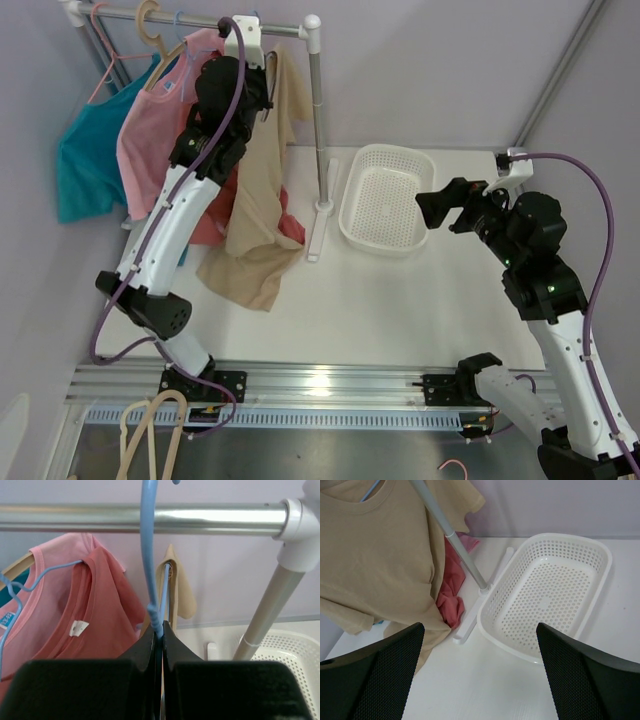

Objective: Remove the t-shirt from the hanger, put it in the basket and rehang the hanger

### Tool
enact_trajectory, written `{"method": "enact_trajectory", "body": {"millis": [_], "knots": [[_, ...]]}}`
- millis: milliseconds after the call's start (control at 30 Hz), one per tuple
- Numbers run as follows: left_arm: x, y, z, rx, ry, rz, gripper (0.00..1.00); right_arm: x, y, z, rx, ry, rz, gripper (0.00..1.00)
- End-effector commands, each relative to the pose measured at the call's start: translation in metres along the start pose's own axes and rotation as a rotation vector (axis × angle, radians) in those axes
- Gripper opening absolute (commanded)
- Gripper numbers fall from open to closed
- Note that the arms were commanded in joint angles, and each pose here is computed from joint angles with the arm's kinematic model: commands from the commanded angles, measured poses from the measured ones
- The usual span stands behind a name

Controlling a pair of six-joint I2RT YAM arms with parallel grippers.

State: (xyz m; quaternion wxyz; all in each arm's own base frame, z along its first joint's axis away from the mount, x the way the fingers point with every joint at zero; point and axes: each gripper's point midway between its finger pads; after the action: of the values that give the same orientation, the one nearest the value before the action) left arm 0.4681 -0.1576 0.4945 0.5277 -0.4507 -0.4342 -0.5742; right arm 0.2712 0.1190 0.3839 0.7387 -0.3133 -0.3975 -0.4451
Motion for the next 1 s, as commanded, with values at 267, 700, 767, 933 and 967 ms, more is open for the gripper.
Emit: {"method": "enact_trajectory", "body": {"millis": [267,700,767,933,967], "knots": [[0.008,-0.069,0.026,0.106,-0.104,-0.009,0.01,-0.010,0.013,0.034,0.135,-0.030,0.065,1.00],[-0.015,-0.110,0.046,0.394,-0.179,0.104,0.01,-0.054,0.038,0.136,0.340,-0.154,0.174,0.99],[-0.023,-0.111,0.040,0.447,-0.129,0.146,0.01,-0.055,0.040,0.155,0.388,-0.165,0.165,0.97],[-0.025,-0.123,0.045,0.636,-0.049,0.163,0.01,-0.090,0.033,0.205,0.558,-0.230,0.152,0.97],[-0.025,-0.123,0.042,0.629,-0.032,0.164,0.01,-0.094,0.035,0.209,0.575,-0.227,0.148,0.96]]}}
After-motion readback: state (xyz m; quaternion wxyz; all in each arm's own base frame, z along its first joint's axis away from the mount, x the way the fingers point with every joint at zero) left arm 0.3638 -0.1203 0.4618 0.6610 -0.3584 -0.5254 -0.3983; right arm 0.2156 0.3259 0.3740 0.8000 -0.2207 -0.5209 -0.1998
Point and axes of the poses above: each gripper's point midway between its finger pads, its own y axis out along the fingers, its own z axis along the line the jaws close on, x = y × z, and after that the axes turned 10 degrees about y, right-handed
